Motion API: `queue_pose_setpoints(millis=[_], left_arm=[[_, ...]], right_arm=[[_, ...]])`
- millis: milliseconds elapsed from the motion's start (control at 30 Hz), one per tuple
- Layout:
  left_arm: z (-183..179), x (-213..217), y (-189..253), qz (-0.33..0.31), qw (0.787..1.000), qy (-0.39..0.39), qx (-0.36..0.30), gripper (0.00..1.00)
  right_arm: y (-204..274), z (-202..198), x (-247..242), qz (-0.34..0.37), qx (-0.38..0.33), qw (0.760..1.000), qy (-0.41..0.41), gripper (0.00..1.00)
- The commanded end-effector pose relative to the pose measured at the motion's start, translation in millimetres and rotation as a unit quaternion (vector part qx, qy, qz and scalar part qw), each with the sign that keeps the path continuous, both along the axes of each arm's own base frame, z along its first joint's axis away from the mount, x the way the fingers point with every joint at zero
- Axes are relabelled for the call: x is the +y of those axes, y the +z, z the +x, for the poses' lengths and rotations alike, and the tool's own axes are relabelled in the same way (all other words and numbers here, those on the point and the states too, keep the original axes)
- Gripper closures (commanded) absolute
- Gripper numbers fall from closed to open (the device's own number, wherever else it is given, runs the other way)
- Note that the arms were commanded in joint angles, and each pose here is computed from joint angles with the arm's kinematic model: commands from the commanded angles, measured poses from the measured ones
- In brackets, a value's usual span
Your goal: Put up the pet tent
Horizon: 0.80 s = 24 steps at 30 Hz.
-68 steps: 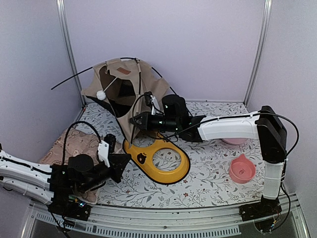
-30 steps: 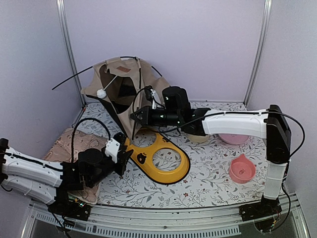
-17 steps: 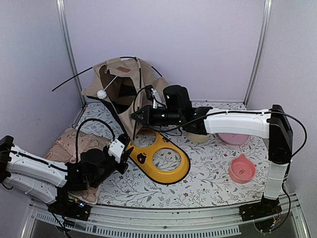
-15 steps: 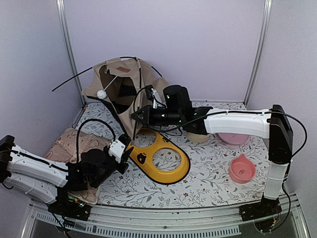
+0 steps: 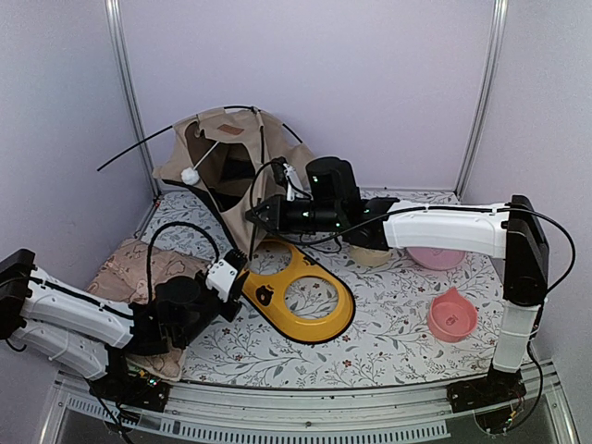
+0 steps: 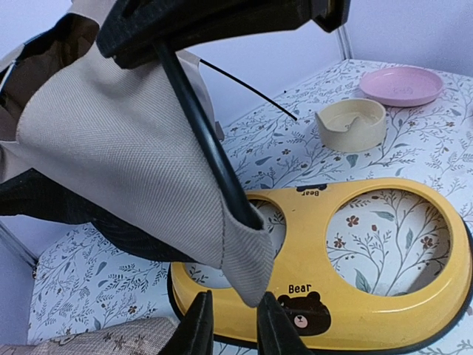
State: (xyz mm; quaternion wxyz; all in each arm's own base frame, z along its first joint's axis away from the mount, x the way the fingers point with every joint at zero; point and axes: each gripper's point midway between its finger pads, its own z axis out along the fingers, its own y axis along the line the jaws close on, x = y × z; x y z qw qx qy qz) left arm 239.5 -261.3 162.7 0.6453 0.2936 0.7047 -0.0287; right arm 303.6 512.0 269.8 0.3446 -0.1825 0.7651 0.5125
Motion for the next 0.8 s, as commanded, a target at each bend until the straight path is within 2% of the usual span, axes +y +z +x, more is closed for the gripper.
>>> queue_pose_setpoints(millis=[0,767], left_arm=[[7,1,12,-0.014,1.000,0.008,-0.015,0.78],[12,-13,20,-0.017,0.999,-0.006,-0.026,0.83]], right_arm=[[61,-3,-7,0.051,-0.042,0.998,0.000,1.00],[60,-1,-8,0.049,-0.042,0.998,-0.005,1.00]])
